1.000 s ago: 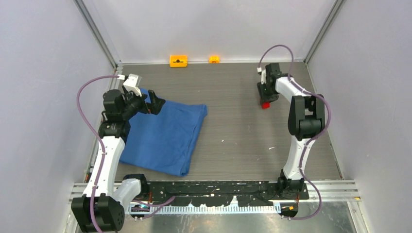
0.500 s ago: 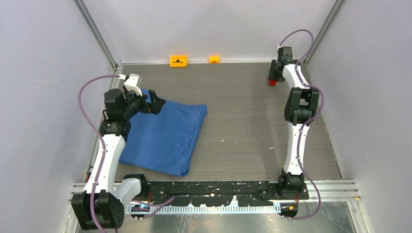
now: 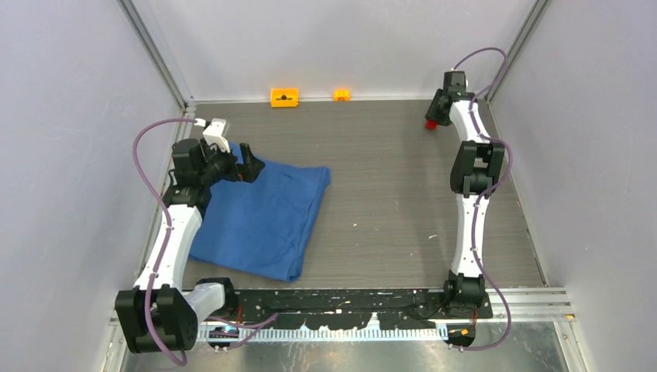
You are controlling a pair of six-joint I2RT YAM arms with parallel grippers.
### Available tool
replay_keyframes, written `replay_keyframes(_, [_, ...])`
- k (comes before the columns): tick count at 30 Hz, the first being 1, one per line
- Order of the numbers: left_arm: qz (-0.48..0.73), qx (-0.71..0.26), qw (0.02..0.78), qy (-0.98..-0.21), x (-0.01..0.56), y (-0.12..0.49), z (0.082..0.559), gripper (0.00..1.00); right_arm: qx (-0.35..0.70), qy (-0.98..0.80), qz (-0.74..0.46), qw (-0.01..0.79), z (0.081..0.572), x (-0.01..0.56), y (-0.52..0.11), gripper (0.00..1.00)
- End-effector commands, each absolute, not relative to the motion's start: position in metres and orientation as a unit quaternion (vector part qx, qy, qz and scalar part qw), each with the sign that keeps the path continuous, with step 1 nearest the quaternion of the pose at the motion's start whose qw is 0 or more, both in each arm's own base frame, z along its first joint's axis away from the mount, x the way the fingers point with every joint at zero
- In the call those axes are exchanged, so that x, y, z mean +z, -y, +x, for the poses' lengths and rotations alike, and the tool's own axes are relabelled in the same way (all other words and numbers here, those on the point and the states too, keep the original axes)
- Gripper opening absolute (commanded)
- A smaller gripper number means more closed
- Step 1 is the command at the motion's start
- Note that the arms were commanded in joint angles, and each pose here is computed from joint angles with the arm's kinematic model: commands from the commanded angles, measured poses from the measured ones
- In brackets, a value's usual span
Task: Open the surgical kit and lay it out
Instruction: Move the distractor to the center of the board.
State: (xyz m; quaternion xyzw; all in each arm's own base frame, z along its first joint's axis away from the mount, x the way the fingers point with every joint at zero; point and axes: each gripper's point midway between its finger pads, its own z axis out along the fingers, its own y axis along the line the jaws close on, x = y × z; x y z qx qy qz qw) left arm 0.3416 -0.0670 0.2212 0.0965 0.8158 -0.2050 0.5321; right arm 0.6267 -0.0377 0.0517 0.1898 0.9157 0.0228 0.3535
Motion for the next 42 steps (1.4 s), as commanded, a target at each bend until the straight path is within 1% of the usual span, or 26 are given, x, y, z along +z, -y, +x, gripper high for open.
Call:
replay_keyframes(1, [0.105,-0.199,0.553,-0.802,0.242,0.065,0.349,1.00,0.041,-0.923,0.211,0.318,0.617,0.038,0.019,0.41])
replay_keyframes(8, [0.104,-0.204,0.551,-0.803,0.241,0.066,0.350,1.00,0.051,-0.924,0.219,0.310,0.615,0.035,0.013,0.58])
replay_keyframes(11, [0.103,-0.201,0.550,-0.804,0.240,0.065,0.351,1.00,0.053,-0.923,0.222,0.311,0.617,0.036,0.012,0.63])
replay_keyframes(17, [0.104,-0.198,0.549,-0.806,0.240,0.064,0.355,1.00,0.074,-0.921,0.218,0.314,0.620,0.043,0.002,0.65])
replay_keyframes(31, [0.103,-0.185,0.534,-0.818,0.230,0.059,0.364,1.00,0.114,-0.904,0.216,0.352,0.649,0.057,-0.015,0.67])
replay_keyframes(38, [0.102,-0.175,0.530,-0.824,0.226,0.055,0.367,1.00,0.204,-0.880,0.238,0.356,0.664,0.061,-0.043,0.66])
replay_keyframes(42, [0.102,-0.169,0.527,-0.827,0.223,0.053,0.367,1.00,0.246,-0.867,0.230,0.367,0.675,0.069,-0.058,0.65])
